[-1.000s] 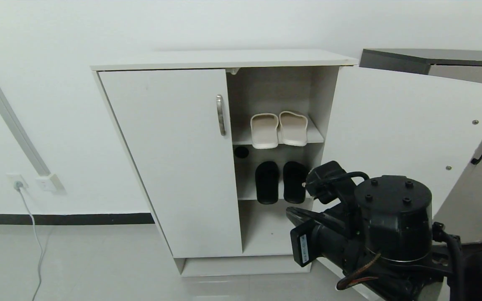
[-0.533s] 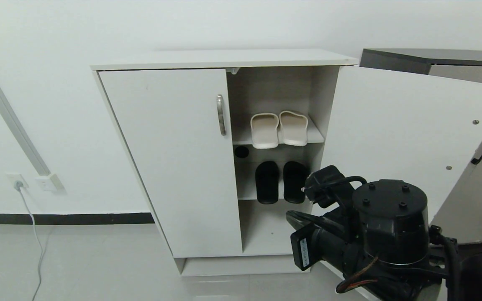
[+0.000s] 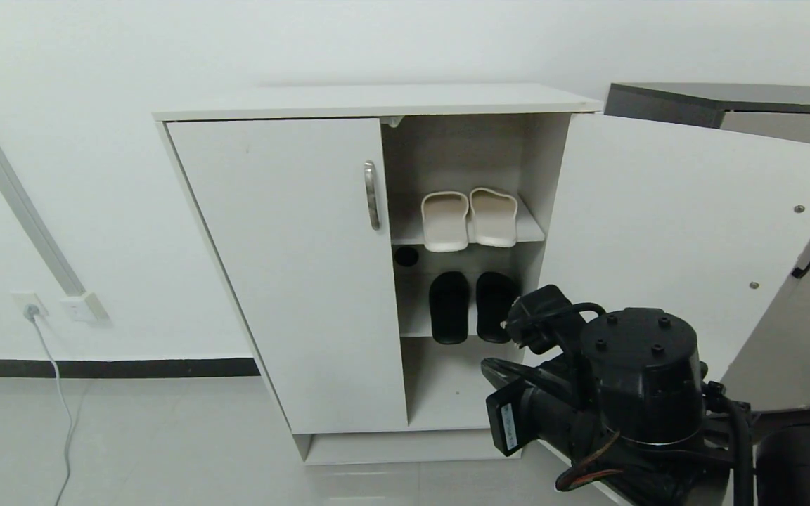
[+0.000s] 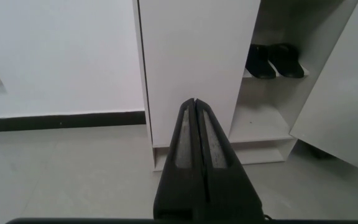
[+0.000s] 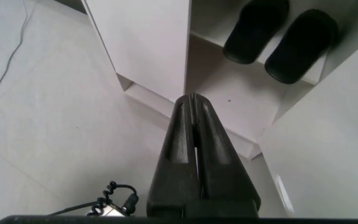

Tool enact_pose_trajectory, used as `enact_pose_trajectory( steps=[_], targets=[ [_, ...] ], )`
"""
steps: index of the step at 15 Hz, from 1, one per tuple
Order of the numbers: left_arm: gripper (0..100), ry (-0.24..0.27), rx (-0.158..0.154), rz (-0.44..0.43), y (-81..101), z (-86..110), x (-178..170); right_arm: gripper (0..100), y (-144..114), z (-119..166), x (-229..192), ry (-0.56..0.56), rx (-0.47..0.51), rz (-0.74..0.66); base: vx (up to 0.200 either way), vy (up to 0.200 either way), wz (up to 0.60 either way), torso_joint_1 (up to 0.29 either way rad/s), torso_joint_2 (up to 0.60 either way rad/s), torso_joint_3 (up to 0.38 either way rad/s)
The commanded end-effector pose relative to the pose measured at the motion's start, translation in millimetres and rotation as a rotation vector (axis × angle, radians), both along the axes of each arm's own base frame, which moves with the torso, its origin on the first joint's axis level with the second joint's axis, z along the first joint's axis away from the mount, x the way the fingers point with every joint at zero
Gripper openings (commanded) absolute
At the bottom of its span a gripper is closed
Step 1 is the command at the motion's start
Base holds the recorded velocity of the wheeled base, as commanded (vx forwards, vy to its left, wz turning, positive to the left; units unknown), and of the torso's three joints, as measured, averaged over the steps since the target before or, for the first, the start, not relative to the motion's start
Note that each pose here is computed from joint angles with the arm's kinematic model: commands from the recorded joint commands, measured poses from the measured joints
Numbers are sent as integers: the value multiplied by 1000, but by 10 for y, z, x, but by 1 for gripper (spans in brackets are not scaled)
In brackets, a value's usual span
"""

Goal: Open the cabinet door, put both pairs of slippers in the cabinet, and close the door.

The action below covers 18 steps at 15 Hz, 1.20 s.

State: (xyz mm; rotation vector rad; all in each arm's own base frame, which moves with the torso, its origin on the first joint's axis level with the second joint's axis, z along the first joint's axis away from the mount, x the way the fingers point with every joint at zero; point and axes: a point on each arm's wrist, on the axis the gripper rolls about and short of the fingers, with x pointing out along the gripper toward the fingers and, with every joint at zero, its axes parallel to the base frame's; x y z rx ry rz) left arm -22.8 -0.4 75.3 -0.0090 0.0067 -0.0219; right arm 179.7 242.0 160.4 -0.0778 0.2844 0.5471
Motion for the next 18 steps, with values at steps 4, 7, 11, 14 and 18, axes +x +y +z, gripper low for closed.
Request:
enact_pose_trajectory(
  steps=[4,7,11,14,18],
  targets=[
    [0,0,0,0,0,0,0,0,17,-34,8,6,-10,1,0,0,0,32,-317,-329],
    [0,0,1,0,0,0,0,0,29,-62,16,11,-17,1,0,0,0,72,-476,-359],
    [0,0,1,0,0,0,0,0,25,-44,13,8,-12,1,0,0,0,119,-462,-342],
    [0,0,1,0,0,0,0,0,19,-20,9,-4,-14,5,0,0,0,157,-473,-326],
    [0,0,1,-1,0,0,0,0,33,-24,12,-2,-15,8,0,0,0,178,-482,-320]
  ],
)
